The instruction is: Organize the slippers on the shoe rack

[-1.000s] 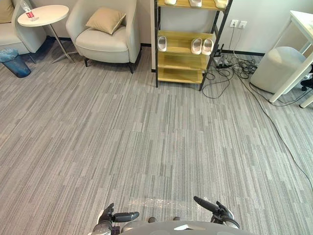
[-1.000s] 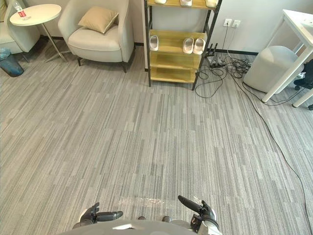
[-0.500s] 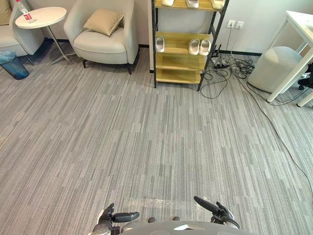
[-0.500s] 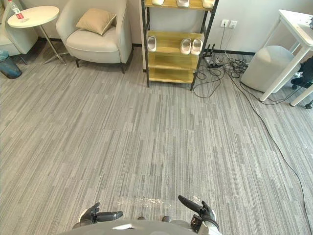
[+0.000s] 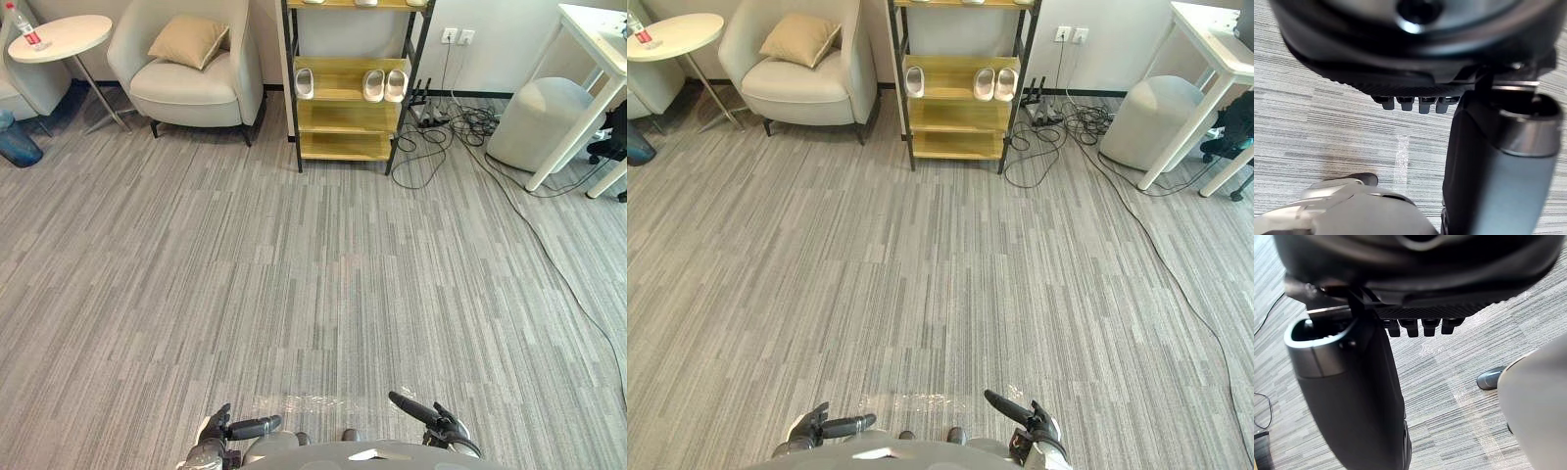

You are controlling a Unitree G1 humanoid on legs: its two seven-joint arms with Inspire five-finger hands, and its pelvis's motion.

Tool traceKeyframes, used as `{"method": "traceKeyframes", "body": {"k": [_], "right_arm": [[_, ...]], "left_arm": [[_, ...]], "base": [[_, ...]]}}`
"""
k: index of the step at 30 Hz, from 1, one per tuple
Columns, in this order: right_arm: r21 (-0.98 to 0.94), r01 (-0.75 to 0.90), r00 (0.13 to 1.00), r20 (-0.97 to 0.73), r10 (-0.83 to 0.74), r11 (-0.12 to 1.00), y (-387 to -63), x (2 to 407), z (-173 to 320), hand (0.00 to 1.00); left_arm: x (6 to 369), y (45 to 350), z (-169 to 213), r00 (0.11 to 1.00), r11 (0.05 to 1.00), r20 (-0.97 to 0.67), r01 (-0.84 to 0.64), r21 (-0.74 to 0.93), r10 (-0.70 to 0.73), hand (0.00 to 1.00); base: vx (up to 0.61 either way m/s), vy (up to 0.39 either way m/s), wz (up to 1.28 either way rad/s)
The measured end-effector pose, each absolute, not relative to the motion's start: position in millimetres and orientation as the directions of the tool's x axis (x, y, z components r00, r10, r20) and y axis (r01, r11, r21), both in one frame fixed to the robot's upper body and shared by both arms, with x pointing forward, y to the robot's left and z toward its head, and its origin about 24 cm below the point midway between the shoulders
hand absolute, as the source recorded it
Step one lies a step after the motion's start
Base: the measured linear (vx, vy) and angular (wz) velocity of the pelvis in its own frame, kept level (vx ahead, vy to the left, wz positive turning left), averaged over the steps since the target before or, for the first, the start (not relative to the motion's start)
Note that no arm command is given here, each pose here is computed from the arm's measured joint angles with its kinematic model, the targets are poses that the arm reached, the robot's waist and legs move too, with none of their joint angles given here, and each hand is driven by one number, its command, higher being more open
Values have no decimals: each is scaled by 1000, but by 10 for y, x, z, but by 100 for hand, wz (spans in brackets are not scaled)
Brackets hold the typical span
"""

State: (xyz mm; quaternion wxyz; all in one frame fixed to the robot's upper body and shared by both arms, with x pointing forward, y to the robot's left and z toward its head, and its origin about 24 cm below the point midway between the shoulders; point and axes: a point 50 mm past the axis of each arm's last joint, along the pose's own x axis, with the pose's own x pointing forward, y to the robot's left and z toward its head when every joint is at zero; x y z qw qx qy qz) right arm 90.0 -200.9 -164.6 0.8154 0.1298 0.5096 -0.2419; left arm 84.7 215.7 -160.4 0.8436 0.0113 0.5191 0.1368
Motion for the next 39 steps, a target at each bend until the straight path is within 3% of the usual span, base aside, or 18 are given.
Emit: {"method": "traceKeyframes", "body": {"k": [7, 18, 24, 28, 35, 39], "right_arm": [[-50, 551, 358, -888, -289, 833, -2083, 863, -1634, 100], [-25, 503, 374, -895, -243, 864, -1937, 945, -1646, 100], [-26, 475, 454, -849, -271, 879, -2049, 1123, -1554, 100], [-9, 470, 489, -830, -269, 882, -2035, 1244, -1513, 100], [-13, 479, 479, -834, -274, 878, -2067, 1261, -1516, 100], [-36, 480, 463, -838, -288, 876, -2098, 1157, -1531, 100]], "left_arm": [[992, 2123, -1548, 492, 954, -836, -277, 117, 245, 100], [1083, 2239, -1522, 486, 953, -832, -262, 152, 266, 100], [1151, 2098, -1537, 492, 966, -839, -214, 142, 232, 100], [1202, 1890, -1554, 505, 975, -844, -202, 87, 180, 100], [1122, 1826, -1599, 472, 973, -865, -218, 73, 171, 100], [1172, 1881, -1558, 498, 948, -844, -315, 41, 202, 100]], "base": [[180, 39, -32], [459, 250, -25], [445, 95, 10], [384, -124, 47], [417, -312, 39], [417, -274, 50]]}}
